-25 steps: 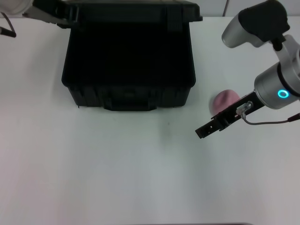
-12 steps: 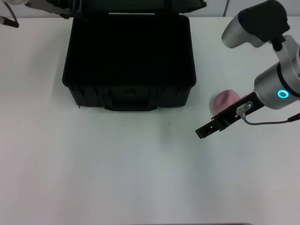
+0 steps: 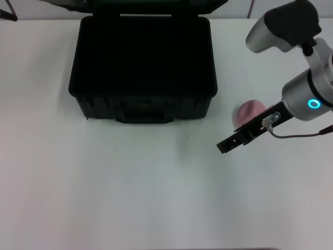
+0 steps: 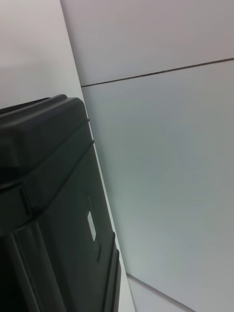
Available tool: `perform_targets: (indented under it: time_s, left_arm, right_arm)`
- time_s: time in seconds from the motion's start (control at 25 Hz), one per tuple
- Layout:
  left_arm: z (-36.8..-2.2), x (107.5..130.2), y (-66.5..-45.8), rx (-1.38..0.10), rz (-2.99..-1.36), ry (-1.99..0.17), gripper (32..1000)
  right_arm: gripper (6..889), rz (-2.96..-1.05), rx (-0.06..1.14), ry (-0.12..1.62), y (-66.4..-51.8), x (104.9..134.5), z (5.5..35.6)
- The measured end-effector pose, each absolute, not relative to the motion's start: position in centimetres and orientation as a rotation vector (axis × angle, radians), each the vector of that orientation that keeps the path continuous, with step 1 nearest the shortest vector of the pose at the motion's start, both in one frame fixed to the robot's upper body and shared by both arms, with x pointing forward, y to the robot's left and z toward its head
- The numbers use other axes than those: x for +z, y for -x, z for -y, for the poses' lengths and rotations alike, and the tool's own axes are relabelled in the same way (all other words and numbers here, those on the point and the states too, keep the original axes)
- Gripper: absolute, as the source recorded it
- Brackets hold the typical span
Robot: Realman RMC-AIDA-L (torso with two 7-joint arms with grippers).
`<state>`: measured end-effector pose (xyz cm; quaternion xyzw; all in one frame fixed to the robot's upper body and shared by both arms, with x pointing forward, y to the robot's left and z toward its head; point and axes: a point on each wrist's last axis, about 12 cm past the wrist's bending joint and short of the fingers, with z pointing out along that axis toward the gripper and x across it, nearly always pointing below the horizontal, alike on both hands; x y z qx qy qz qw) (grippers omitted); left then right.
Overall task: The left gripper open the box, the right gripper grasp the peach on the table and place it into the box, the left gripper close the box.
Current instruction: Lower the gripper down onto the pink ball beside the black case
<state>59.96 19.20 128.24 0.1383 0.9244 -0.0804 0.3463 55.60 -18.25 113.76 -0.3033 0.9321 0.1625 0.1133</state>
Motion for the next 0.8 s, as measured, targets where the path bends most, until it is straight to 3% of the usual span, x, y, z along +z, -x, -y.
perform_targets:
  time_s: [0.8]
  left_arm:
    - [-19.08, 128.11, -59.86, -0.213, -2.406, -0.366, 379]
  right_arm:
    - [827, -2.734, 0.469, 0.878, -56.06, 113.70, 18.24]
